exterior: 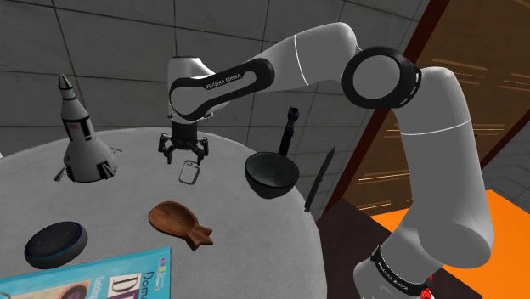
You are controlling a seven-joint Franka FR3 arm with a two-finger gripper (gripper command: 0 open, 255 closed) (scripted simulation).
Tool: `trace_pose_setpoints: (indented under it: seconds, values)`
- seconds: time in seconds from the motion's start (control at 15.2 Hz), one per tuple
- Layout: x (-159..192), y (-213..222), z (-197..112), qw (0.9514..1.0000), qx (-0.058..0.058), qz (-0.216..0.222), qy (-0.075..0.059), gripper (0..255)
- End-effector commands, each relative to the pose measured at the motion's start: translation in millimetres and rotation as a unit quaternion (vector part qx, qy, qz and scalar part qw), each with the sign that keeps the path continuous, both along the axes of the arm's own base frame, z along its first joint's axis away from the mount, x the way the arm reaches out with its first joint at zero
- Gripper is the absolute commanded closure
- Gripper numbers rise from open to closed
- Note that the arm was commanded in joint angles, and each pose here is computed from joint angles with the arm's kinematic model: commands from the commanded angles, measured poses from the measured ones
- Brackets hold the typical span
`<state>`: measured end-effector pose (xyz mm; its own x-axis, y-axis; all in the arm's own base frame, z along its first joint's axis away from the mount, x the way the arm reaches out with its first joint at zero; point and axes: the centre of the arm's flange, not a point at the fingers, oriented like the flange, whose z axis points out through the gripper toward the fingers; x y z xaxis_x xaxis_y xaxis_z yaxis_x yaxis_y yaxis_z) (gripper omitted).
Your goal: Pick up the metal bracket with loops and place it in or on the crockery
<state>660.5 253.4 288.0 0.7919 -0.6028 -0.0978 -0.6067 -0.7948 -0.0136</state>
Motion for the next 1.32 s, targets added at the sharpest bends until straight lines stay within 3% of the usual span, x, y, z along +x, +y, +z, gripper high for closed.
trace_pose_setpoints:
  seconds: [0.0, 0.59, 1.25]
  values:
    - [0.0, 0.0, 0.0, 1.0000, 0.000, 0.000, 0.000, 255]
    - [0.0, 0.0, -0.1, 1.0000, 0.000, 0.000, 0.000, 255]
    - [0.0, 0.0, 52.7, 1.0000, 0.000, 0.000, 0.000, 255]
